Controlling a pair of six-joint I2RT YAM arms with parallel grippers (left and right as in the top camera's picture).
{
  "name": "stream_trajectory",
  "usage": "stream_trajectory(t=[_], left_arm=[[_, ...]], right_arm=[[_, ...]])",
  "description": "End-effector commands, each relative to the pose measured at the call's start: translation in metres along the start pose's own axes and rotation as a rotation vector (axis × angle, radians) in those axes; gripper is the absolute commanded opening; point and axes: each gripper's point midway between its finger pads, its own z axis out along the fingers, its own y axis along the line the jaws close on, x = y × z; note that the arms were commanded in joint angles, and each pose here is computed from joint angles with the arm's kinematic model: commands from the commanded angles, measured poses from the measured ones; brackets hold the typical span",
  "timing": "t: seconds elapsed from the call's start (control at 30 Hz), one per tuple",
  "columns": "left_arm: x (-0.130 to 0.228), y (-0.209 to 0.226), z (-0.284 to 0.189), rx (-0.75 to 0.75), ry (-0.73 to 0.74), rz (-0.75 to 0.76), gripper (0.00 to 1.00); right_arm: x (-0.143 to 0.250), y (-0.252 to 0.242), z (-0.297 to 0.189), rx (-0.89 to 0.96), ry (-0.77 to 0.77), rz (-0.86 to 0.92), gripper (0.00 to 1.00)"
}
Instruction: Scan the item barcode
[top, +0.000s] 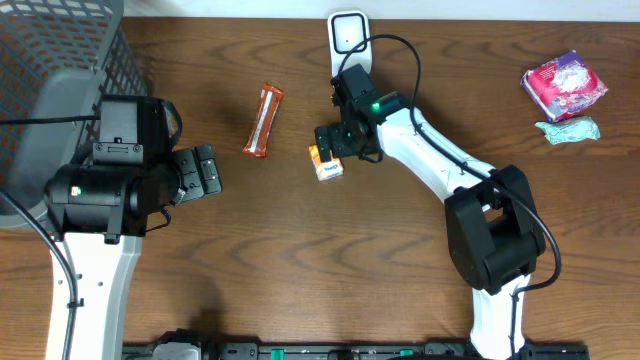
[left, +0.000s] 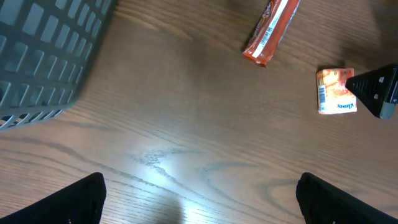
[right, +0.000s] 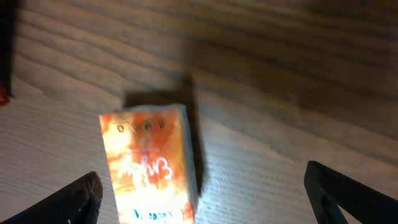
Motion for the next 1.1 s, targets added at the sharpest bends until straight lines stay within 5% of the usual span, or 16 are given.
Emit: stream_trajectory(t=[0.0,0.3,0.53,0.8,0.97,1.07], left_arm=[[-0.001,0.001,-0.001,-0.002,-0.004,-0.014,0.98],[-0.001,0.001,-0.001,-0.002,-0.004,-0.014,0.98],[0.000,0.001,-0.001,-0.002,-0.003,-0.014,0.98],[0.000,0.001,-0.001,-0.002,-0.003,-0.014,0.98],[-0.001,0.001,-0.001,-0.002,-0.003,-0.014,0.98],[-0.001,0.001,-0.001,-0.002,-0.004,-0.014,0.98]], right_arm=[[0.001,0.008,0.000,-0.051,0.002,0.002,0.99],[0.000,0.021,0.006,-0.129,0.006,-0.001,0.86],[0.016,0.021,0.029,-0.208,0.097,0.032,0.58],[0.030,0.011,0.035,-0.272,0.180,0.093,0.47],[0.038,0.011,0.039,-0.287,0.196,0.099,0.55],[0.044,0.013,0.043,-0.309,0.207,0.101,0.47]])
